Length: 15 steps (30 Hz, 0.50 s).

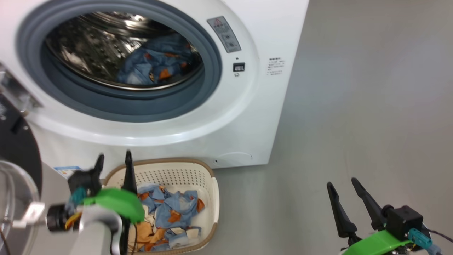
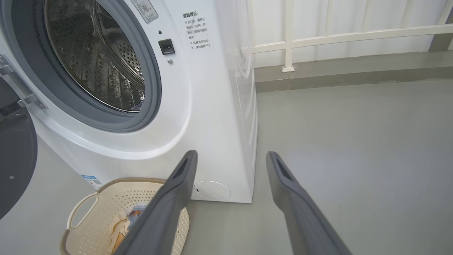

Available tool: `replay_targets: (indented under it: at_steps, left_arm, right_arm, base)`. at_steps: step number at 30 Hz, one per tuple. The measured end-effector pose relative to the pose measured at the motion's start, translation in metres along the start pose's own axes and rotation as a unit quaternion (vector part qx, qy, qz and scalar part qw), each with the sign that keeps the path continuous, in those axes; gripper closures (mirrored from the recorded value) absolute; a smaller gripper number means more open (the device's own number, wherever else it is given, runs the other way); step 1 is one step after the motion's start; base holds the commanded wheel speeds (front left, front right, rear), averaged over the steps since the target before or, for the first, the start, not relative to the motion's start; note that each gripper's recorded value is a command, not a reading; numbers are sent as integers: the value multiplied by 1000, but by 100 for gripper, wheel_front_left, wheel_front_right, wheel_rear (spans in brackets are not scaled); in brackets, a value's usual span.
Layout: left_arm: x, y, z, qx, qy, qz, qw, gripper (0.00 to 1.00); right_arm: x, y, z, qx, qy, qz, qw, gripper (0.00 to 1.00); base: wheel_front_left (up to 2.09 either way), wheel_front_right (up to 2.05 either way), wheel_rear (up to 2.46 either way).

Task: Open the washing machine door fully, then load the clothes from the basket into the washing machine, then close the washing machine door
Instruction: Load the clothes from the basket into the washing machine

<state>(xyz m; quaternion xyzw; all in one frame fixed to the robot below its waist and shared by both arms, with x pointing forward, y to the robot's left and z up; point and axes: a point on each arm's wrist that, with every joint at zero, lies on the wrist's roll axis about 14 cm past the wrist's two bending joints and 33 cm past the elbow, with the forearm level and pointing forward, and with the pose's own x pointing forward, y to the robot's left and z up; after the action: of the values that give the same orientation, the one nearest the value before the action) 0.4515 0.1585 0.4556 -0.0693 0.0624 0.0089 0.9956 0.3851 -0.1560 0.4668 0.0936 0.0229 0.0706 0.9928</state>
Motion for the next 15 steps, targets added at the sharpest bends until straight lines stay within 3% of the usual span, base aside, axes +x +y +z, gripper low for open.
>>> replay_targets:
  at_steps: [15]
  left_arm:
    - [-89,37,11,-28,-51,56,997,0]
  right_arm:
    - [-17,12,18,-15,-27,15,999,0]
  base:
    - [0,0,0]
